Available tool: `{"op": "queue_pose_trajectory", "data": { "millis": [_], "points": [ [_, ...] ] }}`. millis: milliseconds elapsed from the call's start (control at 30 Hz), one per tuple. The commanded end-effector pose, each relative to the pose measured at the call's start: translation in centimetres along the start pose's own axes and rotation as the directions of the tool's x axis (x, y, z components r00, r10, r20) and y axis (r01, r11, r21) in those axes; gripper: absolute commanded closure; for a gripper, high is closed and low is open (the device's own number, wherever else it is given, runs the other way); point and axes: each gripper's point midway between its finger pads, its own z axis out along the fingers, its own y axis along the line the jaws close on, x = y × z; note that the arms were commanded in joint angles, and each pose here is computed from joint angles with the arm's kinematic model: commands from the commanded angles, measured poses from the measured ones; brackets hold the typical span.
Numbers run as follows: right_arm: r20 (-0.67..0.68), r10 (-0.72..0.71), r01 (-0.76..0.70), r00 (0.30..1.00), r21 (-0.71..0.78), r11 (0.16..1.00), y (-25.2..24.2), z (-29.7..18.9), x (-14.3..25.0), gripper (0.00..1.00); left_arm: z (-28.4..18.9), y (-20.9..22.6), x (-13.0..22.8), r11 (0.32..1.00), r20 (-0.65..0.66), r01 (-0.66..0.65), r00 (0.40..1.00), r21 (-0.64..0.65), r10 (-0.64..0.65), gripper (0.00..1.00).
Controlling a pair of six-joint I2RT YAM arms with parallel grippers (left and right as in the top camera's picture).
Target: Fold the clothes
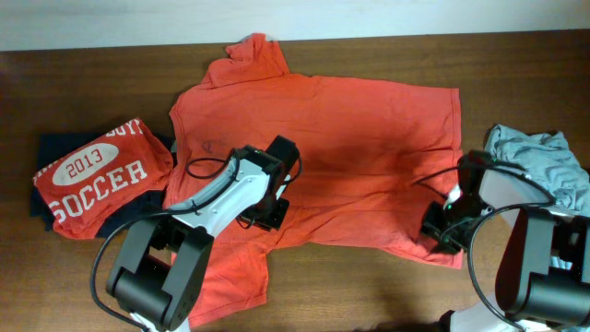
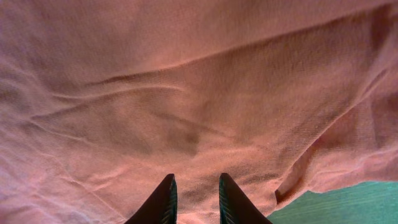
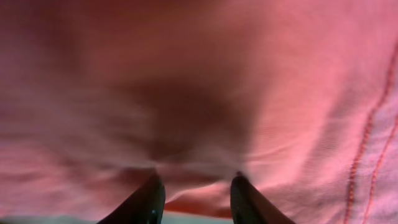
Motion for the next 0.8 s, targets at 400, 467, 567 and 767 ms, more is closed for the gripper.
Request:
{"op": "queue_pose_trajectory", "data": {
  "millis": [400,467,567,767],
  "points": [
    [0.283,0.152,-0.261,0.947,0.407,0.875,-7.8,-2.4,-3.1,0.61,0.3,0.2,0.1,1.0,-0.008,-0.018,1.0,-0.009,0.018,0.77],
    [0.282,0.151,-0.261,0.947,0.408,0.875,-7.7,-2.8,-3.2,0.61,0.3,0.2,0.1,1.0,-0.009,-0.018,1.0,-0.008,0.018,0.77],
    [0.247,0.124,-0.214,0.961,0.38,0.9,-6.7,-3.1,-3.1,0.61,0.3,0.2,0.2,1.0,-0.012,-0.018,1.0,-0.009,0.018,0.77],
    [0.212,-0.032,-0.003,0.977,0.161,0.987,-1.9,-4.3,-3.2,0.61,-0.7,0.5,0.3,1.0,-0.022,-0.019,1.0,-0.023,0.018,0.78]
  ]
}}
